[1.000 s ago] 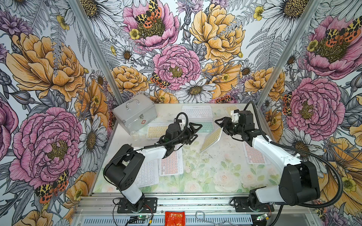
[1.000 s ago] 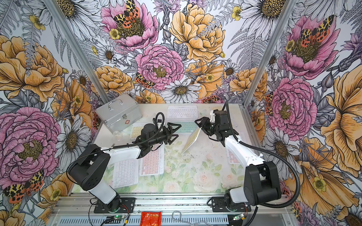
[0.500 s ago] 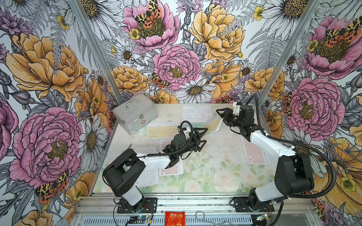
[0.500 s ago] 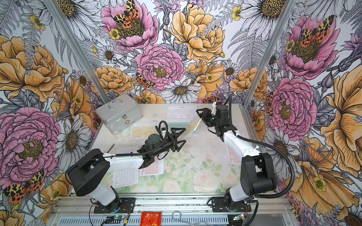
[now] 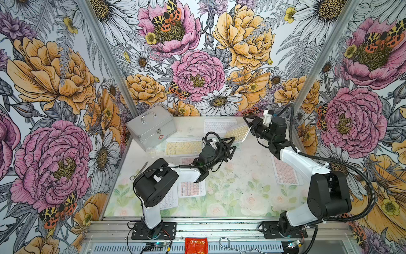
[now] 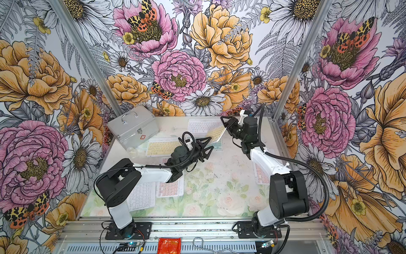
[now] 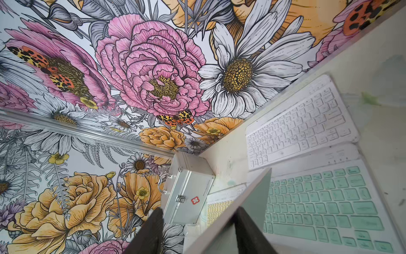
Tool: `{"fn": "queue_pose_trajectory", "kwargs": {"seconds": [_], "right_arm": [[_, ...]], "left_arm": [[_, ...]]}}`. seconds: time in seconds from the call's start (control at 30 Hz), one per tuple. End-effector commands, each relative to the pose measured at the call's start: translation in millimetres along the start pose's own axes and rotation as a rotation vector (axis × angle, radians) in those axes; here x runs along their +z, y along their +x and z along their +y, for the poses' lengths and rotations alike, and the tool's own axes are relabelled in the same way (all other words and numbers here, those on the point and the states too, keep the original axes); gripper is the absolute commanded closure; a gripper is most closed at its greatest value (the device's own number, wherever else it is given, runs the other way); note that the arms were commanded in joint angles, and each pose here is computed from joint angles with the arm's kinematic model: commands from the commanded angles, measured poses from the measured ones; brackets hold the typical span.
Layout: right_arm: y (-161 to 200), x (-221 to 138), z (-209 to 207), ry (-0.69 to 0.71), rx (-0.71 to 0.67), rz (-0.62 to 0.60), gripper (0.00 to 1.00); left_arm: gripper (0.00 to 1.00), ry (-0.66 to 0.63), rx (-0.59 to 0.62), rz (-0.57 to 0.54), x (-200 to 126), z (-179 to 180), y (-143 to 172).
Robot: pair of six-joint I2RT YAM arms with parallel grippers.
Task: Stack the numeric keypads
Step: Pick up the numeric keypad from the center of the board.
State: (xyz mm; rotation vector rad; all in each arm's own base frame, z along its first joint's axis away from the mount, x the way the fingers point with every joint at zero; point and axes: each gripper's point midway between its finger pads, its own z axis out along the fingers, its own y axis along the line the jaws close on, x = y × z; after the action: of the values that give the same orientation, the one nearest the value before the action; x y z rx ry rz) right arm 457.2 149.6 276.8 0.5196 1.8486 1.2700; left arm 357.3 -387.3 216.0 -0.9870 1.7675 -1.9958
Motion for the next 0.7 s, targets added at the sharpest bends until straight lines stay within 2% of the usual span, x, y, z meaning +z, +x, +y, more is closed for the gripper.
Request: {"fn": "queue_pose_trajectory", "kwargs": {"seconds": [0.0,0.1,0.17,0.2,0.37,0.5,0.67], "right_arm": [[-9,-5,26,-0.105,-0.027,-0.032,0.59],[-7,-4,25,-0.115,-0.021,-0.023,0.59],[-5,-3,23,-0.119,-0.019,-0.019,0.59],[-4,-2,23,-0.120,-0.018,-0.014,0.59],[2,-3,21,-0.127,-0.028,0.014,0.57],[9,-6,18,-0.112,-0.052,0.048,0.50],[11,-13,11,-0.073,-0.084,0.069,0.34]], "left_arm": [[0.49,0.082,0.026,-0.055,1,-29,-16],[0.68,0.093,0.032,-0.070,1,-30,-25],[0.77,0.110,0.034,-0.070,1,-35,-27],[0.81,0.080,0.034,-0.076,5,-20,-32],[0.97,0.078,0.041,-0.084,7,-15,-39],[1.00,0.070,0.056,-0.095,5,-14,-49],[1.00,0.064,0.064,-0.111,2,-13,-64]]}}
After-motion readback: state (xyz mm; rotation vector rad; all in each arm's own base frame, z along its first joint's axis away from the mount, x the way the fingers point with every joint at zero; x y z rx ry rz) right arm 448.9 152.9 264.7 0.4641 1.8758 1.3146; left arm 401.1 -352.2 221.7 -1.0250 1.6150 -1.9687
